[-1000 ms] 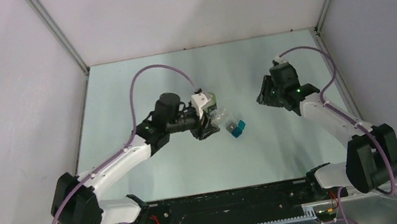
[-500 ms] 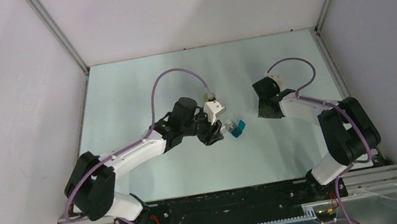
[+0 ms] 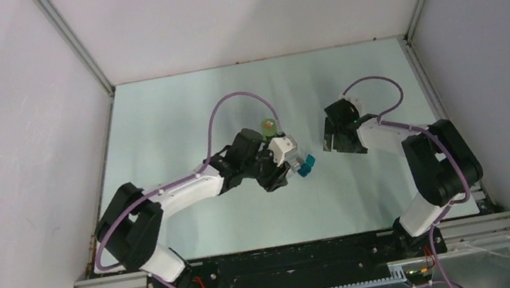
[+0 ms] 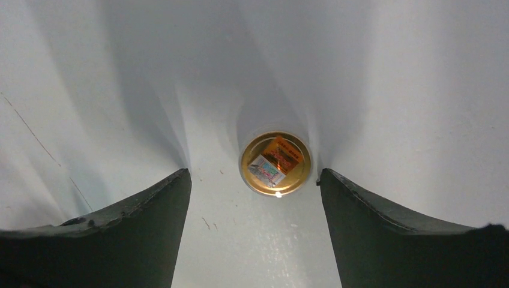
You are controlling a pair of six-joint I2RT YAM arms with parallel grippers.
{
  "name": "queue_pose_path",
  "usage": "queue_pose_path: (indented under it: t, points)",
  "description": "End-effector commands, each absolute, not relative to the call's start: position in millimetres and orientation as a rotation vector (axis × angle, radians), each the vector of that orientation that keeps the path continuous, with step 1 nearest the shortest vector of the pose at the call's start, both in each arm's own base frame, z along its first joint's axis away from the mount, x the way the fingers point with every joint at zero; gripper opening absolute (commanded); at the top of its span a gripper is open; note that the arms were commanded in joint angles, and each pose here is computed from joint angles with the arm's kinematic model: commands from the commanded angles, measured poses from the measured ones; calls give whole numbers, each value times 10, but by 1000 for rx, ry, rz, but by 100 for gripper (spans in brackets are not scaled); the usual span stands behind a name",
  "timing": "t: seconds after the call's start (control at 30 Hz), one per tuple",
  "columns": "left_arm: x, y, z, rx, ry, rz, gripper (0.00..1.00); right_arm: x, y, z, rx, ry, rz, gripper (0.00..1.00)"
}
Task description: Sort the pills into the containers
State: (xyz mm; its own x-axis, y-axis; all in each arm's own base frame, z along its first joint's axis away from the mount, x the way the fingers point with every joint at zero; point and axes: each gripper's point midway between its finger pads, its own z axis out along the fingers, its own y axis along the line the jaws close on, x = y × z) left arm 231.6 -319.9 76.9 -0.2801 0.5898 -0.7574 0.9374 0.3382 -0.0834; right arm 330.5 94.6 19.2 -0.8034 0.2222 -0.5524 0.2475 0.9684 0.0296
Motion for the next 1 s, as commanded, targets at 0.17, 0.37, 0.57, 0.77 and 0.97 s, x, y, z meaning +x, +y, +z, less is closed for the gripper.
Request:
queue_pose_path:
  t: [0.17,0.37,0.57,0.77,0.97]
  points:
    - [2450,-3337,840,1392,1949,-619,0,3398,861,644,427,2483,50,86]
    - [2555,-3335,728,1401,2031,-481,0,3403,754,750,475,2471,65,86]
    - [2588,-3265,660,1409,2121,-323,0,3414,695,786,502,2463,82,86]
    - [2566,-3336,719,1446,2159,-286,0,3423,669,757,510,2472,87,85]
    - [2531,-3361,706,1478,2184,-271,0,3420,672,722,506,2485,92,84]
